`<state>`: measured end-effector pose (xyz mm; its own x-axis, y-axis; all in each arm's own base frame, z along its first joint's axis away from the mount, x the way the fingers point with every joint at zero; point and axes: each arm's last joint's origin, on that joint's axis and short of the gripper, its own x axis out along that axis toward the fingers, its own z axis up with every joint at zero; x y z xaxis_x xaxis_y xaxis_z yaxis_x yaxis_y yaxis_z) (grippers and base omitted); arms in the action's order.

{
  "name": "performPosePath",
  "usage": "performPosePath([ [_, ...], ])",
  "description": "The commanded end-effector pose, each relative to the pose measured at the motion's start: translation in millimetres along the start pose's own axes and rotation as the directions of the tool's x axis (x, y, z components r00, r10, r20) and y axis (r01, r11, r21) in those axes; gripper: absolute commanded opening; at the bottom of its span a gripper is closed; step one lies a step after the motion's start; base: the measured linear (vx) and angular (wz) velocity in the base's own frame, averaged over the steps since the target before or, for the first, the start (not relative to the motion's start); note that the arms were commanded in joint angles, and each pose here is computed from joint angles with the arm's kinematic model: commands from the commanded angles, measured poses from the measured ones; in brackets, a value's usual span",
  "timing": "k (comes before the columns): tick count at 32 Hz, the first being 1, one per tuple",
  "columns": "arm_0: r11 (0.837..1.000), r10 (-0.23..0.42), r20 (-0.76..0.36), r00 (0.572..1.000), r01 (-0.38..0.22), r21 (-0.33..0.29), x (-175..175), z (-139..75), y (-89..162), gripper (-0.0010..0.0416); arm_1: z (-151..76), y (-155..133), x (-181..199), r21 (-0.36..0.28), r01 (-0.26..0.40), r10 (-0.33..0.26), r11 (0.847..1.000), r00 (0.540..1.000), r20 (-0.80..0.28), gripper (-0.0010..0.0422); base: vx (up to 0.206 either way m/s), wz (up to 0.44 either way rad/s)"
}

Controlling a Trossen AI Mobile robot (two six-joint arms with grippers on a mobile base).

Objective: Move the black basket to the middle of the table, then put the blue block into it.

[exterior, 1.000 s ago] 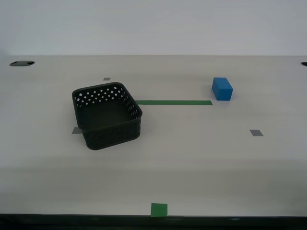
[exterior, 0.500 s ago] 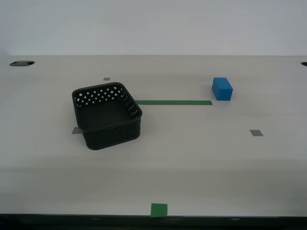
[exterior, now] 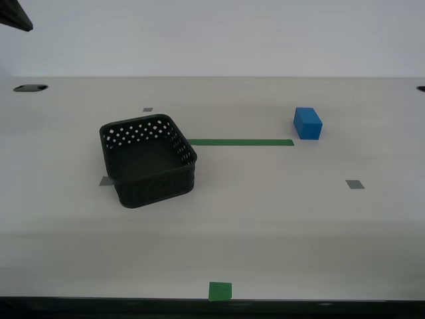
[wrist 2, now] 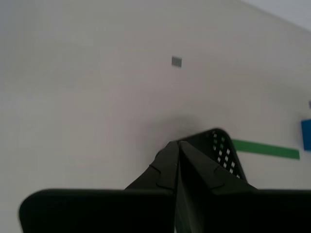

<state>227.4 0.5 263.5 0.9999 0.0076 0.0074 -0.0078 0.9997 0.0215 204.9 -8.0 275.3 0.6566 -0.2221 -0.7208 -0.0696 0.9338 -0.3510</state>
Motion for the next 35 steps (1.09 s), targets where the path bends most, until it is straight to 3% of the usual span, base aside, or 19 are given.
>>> performPosePath([
  [1, 1.0, 0.0, -0.04, 0.999, 0.001, 0.006, 0.0, -3.7, 0.1, 0.0001, -6.1, 0.9, -2.9, 0.011, -0.022, 0.023, 1.0, 0.996, -0.081, 0.0, 0.0, 0.0],
  [10, 0.999, 0.007, -0.04, 0.999, -0.006, 0.036, 0.0, -3.7, 1.6, 0.0001, -19.4, 5.7, 21.1, 0.031, -0.07, 0.076, 0.997, 0.955, -0.287, 0.0, 0.0, 0.0],
  [14, 0.998, 0.009, -0.04, 0.999, -0.006, 0.065, 0.0, -3.7, 1.9, 0.0001, -19.9, 5.8, 48.8, 0.07, -0.128, 0.145, 0.989, 0.928, -0.343, 0.0, 0.0, 0.0],
  [21, 0.998, 0.013, -0.04, 0.999, -0.011, 0.066, 0.0, -3.8, 2.9, 0.0001, -36.1, -2.9, 100.9, 0.107, -0.13, 0.167, 0.986, 0.846, -0.507, 0.0, 0.0, 0.0],
  [25, 0.998, 0.014, -0.041, 0.999, -0.011, 0.066, 0.0, -3.8, 3.1, 0.0, -44.7, -15.0, 127.8, 0.128, -0.088, 0.145, 0.988, 0.818, -0.557, 0.0, 0.0, 0.0],
  [28, 0.998, 0.014, -0.041, 0.999, -0.012, 0.066, 0.0, -3.8, 3.2, 0.0001, -46.2, -21.4, 140.3, 0.1, -0.107, 0.145, 0.989, 0.813, -0.564, 0.0, 0.0, 0.0],
  [31, 0.998, 0.015, -0.042, 0.999, -0.012, 0.066, 0.0, -3.9, 3.3, 0.0001, -42.2, -27.4, 152.4, 0.033, -0.142, 0.137, 0.989, 0.823, -0.551, 0.0, 0.0, 0.0],
  [35, 0.998, 0.015, -0.043, 0.999, -0.012, 0.065, 0.0, -4.0, 3.3, 0.0001, -30.9, -33.5, 155.5, 0.015, -0.135, 0.122, 0.991, 0.842, -0.525, 0.0, 0.0, 0.0],
])
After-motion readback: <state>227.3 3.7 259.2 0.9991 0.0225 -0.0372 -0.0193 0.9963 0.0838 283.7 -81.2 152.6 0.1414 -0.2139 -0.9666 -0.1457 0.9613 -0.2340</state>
